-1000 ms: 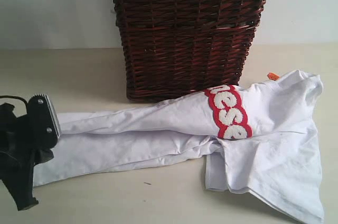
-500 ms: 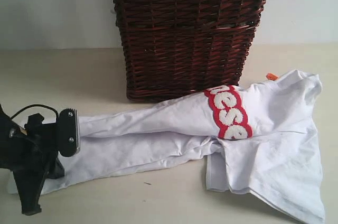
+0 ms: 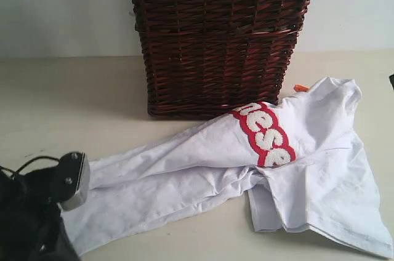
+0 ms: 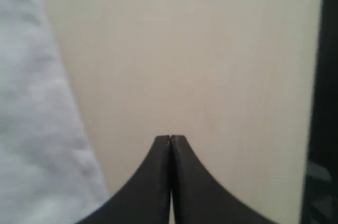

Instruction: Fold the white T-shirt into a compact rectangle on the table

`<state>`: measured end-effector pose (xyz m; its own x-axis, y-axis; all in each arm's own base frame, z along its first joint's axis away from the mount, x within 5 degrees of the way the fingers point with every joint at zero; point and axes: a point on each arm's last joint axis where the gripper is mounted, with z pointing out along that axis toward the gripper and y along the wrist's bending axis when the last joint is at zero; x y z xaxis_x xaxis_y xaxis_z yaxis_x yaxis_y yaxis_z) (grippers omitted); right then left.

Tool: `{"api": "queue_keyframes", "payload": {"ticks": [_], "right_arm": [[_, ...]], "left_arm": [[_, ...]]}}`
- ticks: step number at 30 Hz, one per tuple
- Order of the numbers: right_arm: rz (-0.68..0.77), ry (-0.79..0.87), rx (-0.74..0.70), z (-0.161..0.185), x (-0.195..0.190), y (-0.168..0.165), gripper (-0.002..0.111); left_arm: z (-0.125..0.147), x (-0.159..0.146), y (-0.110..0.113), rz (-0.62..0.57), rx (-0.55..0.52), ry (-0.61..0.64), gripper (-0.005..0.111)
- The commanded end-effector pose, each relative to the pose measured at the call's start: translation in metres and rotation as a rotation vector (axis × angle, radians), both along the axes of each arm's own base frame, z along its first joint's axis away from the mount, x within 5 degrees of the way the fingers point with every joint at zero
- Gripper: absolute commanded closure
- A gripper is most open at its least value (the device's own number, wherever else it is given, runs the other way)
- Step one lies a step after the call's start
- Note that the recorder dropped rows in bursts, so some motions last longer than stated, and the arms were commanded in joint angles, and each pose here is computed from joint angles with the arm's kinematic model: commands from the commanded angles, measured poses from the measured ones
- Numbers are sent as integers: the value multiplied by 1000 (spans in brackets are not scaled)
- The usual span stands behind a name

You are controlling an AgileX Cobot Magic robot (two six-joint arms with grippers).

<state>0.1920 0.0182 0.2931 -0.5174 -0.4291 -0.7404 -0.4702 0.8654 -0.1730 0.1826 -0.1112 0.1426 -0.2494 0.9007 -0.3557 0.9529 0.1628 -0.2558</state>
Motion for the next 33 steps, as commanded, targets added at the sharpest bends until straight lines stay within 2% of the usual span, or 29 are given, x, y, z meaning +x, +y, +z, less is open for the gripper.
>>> {"api": "queue_keyframes", "payload": {"ticks": [1, 4, 10, 14, 18, 22, 26, 28, 31, 32, 33], "right_arm": [[87, 72, -31, -10, 1, 3, 108], [73, 64, 39, -8, 2, 6, 108], [75, 64, 54, -7, 2, 7, 108], [74, 63, 59, -7, 2, 7, 108], [74, 61, 57, -7, 2, 7, 108], [70, 58, 72, -7, 3, 8, 108], [68, 57, 81, -6, 3, 8, 108], [79, 53, 69, -6, 3, 8, 108], [113, 36, 34, -6, 3, 8, 108], [113, 36, 35, -6, 3, 8, 108], [113, 38, 36, -7, 3, 8, 108]], "left_arm": [[15, 36, -7, 194, -58, -271, 107], [2, 44, -8, 126, -37, -310, 107], [-27, 40, -10, -16, -11, -203, 107], [-29, 35, -9, -69, -4, -164, 107], [-27, 23, -11, -108, -43, -46, 107], [-27, 13, -10, -82, -53, 46, 107], [-17, 19, -11, -38, -62, -44, 107], [-1, 30, -15, 43, -102, -145, 107], [18, 48, -18, 243, -161, -295, 107], [18, 51, -18, 264, -164, -324, 107], [13, 52, -18, 230, -156, -333, 107]]}}
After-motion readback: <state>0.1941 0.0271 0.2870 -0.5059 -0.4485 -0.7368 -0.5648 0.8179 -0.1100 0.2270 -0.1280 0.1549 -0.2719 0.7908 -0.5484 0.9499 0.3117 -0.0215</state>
